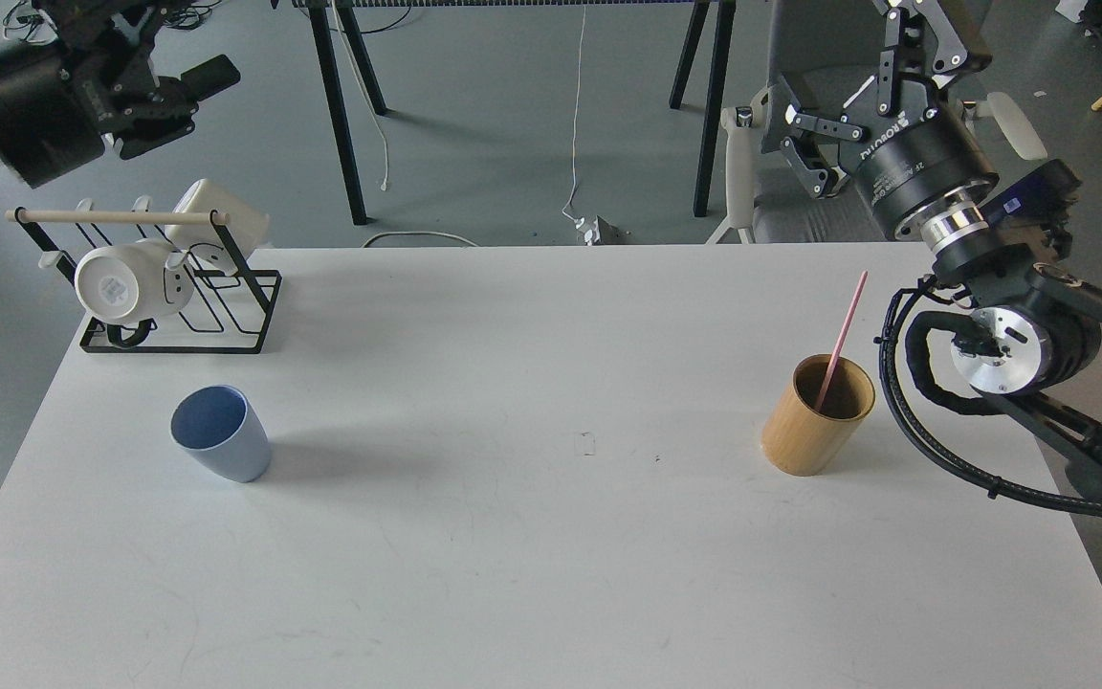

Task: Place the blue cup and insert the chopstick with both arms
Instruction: 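Move the left gripper down toward the blue cup, then grasp the blue cup rim with the left gripper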

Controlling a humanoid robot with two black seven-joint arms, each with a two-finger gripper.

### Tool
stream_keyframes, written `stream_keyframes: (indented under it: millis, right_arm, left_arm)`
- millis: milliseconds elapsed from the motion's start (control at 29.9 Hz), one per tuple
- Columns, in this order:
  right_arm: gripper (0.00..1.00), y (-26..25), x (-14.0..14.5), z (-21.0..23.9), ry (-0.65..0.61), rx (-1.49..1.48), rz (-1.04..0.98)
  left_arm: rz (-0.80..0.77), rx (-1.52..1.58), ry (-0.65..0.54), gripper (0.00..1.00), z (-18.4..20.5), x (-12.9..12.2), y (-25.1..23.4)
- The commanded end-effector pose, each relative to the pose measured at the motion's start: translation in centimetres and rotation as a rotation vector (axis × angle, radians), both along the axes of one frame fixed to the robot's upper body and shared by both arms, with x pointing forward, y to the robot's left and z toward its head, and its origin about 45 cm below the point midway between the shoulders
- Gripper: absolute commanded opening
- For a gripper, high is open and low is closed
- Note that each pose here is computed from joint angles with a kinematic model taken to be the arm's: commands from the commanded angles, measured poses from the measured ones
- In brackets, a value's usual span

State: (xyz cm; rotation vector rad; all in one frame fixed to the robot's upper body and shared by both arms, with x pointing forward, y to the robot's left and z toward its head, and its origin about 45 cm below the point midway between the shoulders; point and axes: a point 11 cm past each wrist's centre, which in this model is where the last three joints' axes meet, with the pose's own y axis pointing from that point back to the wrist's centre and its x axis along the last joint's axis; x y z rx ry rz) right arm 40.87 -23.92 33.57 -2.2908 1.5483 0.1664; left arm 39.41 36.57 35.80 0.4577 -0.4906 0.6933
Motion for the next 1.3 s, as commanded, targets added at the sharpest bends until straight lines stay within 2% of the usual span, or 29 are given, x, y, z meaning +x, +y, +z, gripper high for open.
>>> stream_keyframes:
  millis: [0,134,334,468,568,768,1036,1270]
  right_arm:
    - [0.94,-0.5,0.0,-0.2,0.005,-0.008,-0.012]
    - [0.94,-0.7,-0.1,-1.0,0.022,-0.013,-0.015]
    - [0.94,-1.0,-0.3,-1.9,0.041,-0.018,-0.024]
    - [0.94,-1.2,-0.4,-2.2,0.049,-0.017,-0.029]
    - [0.94,-1.4,-0.5,-2.5,0.056,-0.017,-0.034]
    - [0.94,-1.4,-0.5,-2.6,0.057,-0.016,-0.035]
    - [0.94,-1.5,-0.6,-2.9,0.065,-0.016,-0.037]
    - [0.94,-1.6,-0.7,-3.1,0.071,-0.015,-0.039]
  left_arm:
    - [-0.072,0.353,0.089,0.99,-4.6,-3.0,2.5]
    - [-0.083,0.509,0.160,0.99,-7.8,-4.7,4.9]
    - [-0.022,0.692,0.206,0.99,-11.9,-5.4,9.5]
    - [-0.036,0.705,0.230,0.99,-15.2,-4.2,8.4]
    - [-0.046,0.723,0.261,0.99,-17.1,-4.5,8.3]
    - [-0.056,0.727,0.304,0.98,-19.3,-5.4,8.3]
    - [-0.006,0.789,0.298,0.97,-20.1,-6.0,10.8]
    - [-0.015,0.785,0.320,0.95,-21.4,-6.4,10.4]
